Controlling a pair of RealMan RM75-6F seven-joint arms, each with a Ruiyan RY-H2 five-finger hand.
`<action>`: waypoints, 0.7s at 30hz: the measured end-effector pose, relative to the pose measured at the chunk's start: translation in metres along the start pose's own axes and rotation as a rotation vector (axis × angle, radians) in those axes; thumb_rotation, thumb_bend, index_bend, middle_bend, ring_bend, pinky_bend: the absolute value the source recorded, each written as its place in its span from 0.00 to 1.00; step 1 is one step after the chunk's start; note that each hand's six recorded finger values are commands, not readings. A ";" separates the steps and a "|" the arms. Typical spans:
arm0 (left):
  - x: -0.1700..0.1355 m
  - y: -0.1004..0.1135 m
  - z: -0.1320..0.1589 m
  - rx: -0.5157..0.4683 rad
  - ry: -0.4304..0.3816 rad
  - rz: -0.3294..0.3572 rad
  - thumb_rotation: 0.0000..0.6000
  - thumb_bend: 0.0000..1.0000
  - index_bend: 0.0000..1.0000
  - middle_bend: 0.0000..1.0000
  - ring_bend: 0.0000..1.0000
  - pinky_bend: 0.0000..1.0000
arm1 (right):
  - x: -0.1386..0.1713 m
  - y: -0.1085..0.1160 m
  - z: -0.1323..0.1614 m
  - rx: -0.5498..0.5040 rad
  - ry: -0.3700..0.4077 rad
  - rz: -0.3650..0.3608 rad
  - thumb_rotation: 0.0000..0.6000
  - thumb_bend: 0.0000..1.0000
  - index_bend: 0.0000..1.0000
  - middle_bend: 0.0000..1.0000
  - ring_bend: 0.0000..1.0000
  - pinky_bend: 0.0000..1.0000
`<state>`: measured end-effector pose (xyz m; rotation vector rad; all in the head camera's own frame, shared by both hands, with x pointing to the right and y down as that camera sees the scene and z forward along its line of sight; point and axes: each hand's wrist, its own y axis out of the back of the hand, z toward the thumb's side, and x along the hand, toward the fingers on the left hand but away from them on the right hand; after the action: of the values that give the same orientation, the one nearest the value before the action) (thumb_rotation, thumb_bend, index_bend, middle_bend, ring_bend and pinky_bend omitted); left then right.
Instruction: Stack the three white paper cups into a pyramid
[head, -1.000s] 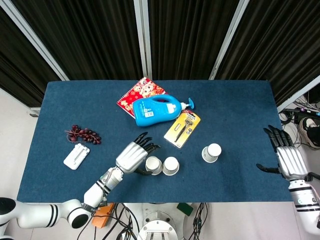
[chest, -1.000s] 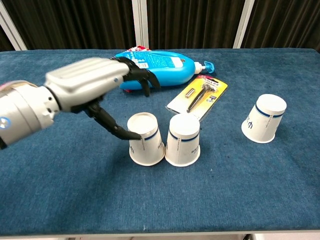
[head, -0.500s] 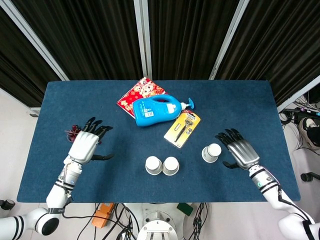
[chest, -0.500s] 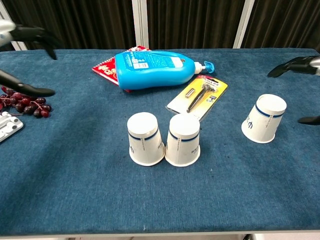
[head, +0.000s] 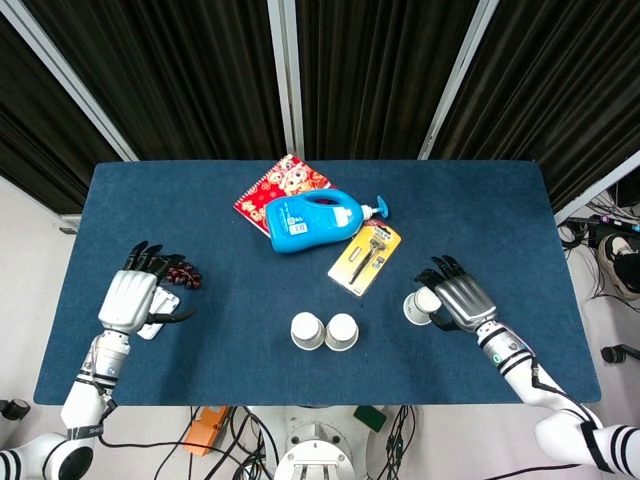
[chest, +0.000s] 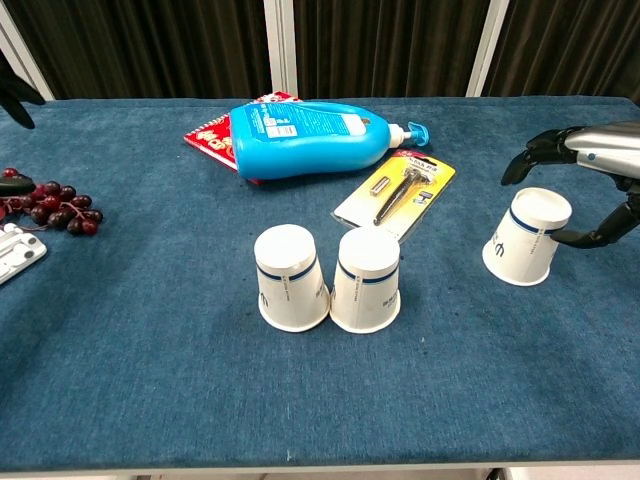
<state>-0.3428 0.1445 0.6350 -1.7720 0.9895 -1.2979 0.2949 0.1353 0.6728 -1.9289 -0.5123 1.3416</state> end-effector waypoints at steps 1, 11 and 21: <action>-0.001 0.000 -0.002 0.000 0.004 0.000 0.68 0.10 0.22 0.27 0.10 0.06 | 0.000 0.000 0.001 0.001 0.002 -0.005 1.00 0.52 0.40 0.36 0.15 0.10; -0.018 0.008 -0.030 0.028 0.068 0.008 0.67 0.10 0.22 0.27 0.10 0.06 | 0.011 0.039 0.015 -0.001 0.047 -0.127 1.00 0.55 0.46 0.41 0.19 0.10; -0.038 0.010 -0.057 0.017 0.146 0.021 0.68 0.10 0.22 0.27 0.10 0.06 | 0.011 0.107 0.099 -0.018 0.301 -0.222 1.00 0.55 0.46 0.41 0.19 0.11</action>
<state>-0.4066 0.1683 0.6240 -1.6683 1.0711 -1.4344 0.1997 0.1041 0.5663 -1.9783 -0.5696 0.8911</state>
